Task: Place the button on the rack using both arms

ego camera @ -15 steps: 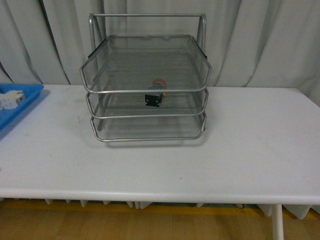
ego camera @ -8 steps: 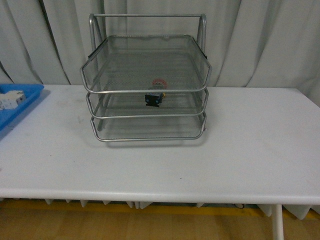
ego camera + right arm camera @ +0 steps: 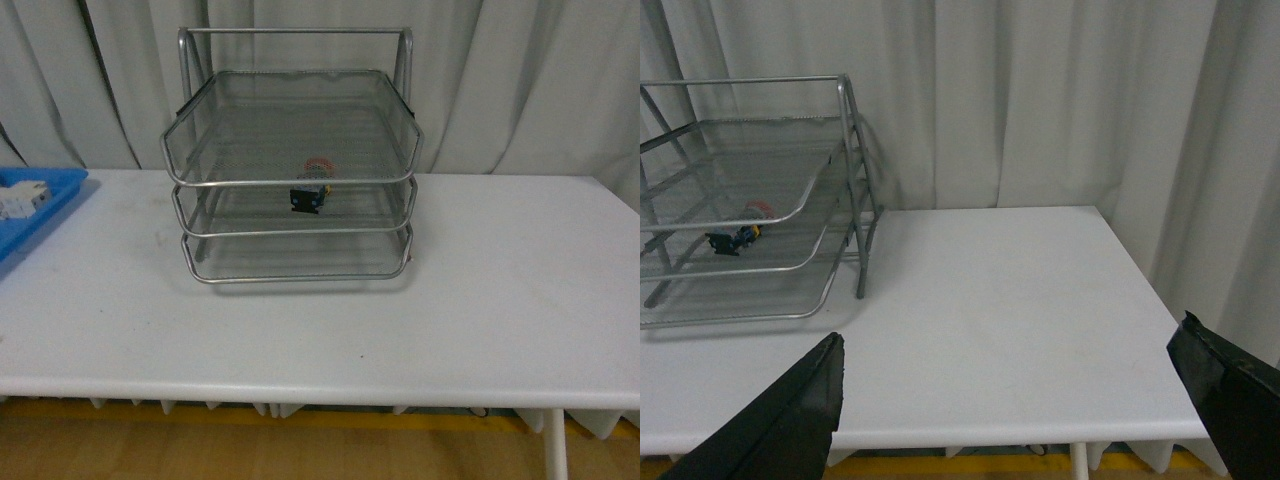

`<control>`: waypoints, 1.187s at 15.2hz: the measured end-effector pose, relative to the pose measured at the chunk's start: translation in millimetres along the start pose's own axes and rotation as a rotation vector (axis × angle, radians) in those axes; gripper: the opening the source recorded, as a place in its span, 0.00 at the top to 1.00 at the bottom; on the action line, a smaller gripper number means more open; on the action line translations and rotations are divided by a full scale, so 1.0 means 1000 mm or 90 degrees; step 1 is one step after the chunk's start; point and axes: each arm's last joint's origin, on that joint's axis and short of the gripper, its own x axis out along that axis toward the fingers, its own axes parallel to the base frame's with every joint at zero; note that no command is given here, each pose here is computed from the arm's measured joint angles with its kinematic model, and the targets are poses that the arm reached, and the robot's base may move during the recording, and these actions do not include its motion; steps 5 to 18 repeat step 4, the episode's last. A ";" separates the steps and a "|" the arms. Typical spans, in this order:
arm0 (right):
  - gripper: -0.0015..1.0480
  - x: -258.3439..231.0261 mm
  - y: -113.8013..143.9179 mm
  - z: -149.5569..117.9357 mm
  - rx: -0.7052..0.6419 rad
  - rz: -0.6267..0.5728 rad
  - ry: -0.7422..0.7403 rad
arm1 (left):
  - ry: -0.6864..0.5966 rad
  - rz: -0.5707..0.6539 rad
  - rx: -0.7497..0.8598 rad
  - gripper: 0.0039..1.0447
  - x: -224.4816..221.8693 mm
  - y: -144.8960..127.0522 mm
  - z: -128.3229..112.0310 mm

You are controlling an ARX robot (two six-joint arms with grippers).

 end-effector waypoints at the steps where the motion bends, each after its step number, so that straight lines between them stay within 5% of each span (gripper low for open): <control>1: 0.07 0.000 0.000 0.000 0.000 0.000 0.000 | 0.000 0.000 0.000 0.06 0.000 0.000 0.000; 18: 0.06 0.000 0.000 0.000 0.000 0.000 0.000 | 0.000 0.000 0.000 0.06 0.000 0.000 0.000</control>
